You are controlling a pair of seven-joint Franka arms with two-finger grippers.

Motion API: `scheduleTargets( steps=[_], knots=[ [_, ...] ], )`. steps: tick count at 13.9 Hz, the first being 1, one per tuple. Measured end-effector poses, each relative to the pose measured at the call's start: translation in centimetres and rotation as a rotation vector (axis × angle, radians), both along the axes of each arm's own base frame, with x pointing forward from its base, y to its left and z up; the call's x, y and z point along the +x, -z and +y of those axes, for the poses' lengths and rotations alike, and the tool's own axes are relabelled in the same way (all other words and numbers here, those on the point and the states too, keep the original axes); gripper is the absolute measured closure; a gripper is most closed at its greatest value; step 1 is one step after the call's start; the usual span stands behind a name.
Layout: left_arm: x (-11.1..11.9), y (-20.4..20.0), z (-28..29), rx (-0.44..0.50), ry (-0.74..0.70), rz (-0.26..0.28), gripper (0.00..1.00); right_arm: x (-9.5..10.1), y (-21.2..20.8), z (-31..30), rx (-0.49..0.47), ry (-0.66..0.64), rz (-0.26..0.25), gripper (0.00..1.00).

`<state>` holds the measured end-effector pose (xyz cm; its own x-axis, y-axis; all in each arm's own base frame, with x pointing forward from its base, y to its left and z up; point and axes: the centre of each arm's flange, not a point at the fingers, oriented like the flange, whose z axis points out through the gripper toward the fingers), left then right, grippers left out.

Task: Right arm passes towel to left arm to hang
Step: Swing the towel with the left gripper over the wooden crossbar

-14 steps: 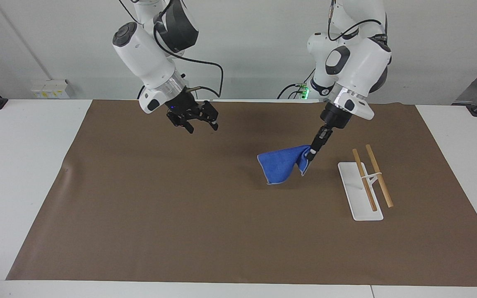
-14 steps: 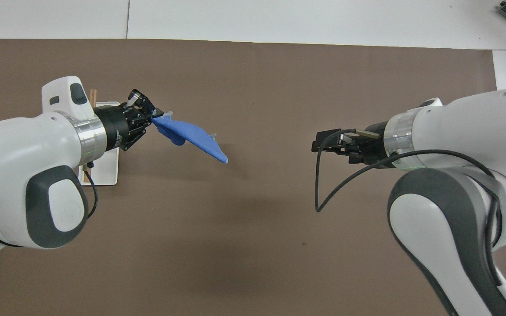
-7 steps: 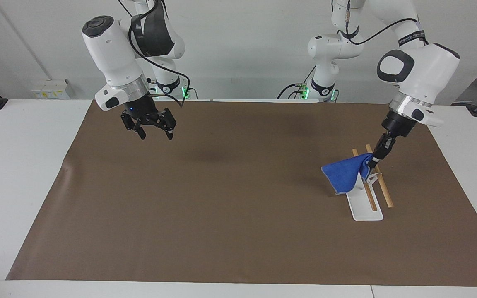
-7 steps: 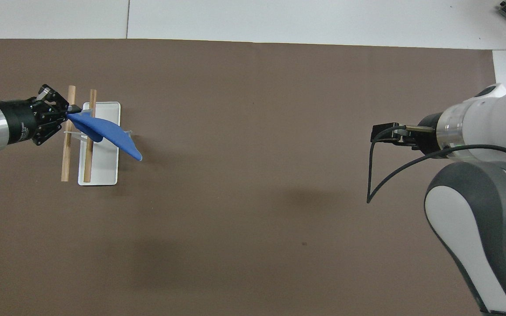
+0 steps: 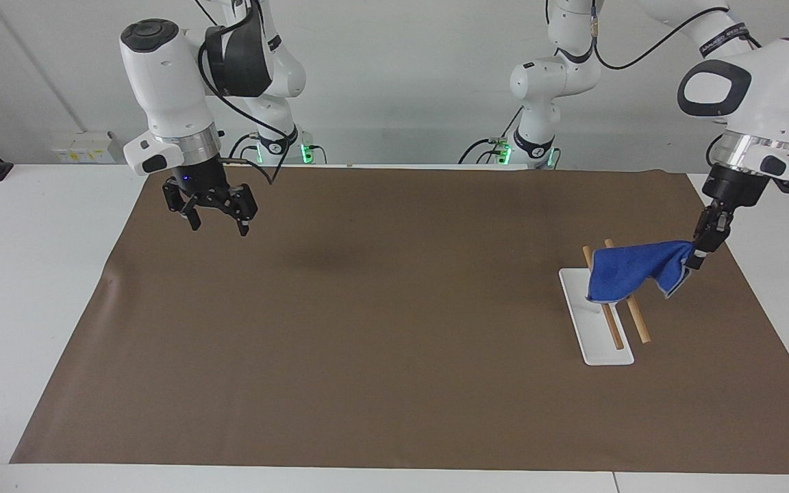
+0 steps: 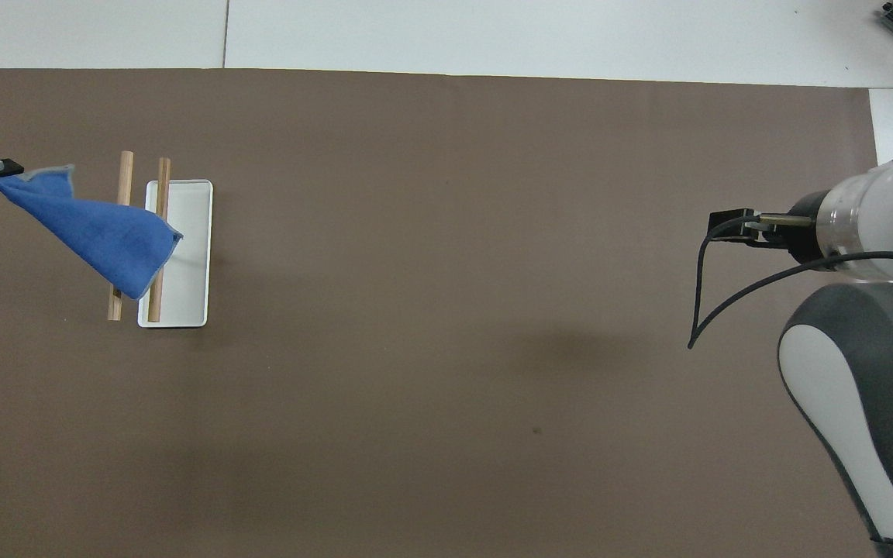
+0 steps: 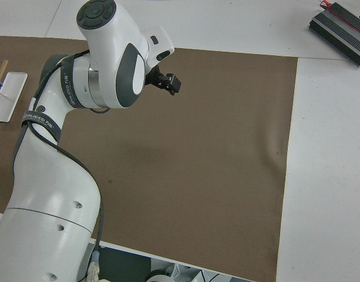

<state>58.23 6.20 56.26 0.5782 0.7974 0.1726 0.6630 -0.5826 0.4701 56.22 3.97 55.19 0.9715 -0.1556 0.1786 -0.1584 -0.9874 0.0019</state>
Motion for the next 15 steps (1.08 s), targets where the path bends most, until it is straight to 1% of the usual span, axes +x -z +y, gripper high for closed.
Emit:
scheduleTargets(
  steps=[4,6,8,12,15],
  knots=[
    [0.2,0.0,-1.1,0.021,0.03,0.006,0.98,0.0,-0.2,0.1,-0.003,-0.002,-0.005,0.0],
    [0.2,0.1,-1.5,0.035,0.063,0.002,0.98,0.1,-0.3,0.0,-0.004,-0.002,-0.006,0.0],
    [0.3,0.1,-3.3,0.044,0.107,-0.003,0.98,0.1,-0.4,-0.1,-0.004,0.0,-0.008,0.0],
    [0.7,-0.2,-8.8,0.05,0.192,-0.043,0.98,0.3,-1.1,-1.5,-0.01,-0.015,-0.021,0.0],
    [1.7,1.5,-11.1,0.052,0.218,-0.065,0.98,0.5,-2.3,-2.5,-0.011,-0.004,-0.04,0.0]
  ],
)
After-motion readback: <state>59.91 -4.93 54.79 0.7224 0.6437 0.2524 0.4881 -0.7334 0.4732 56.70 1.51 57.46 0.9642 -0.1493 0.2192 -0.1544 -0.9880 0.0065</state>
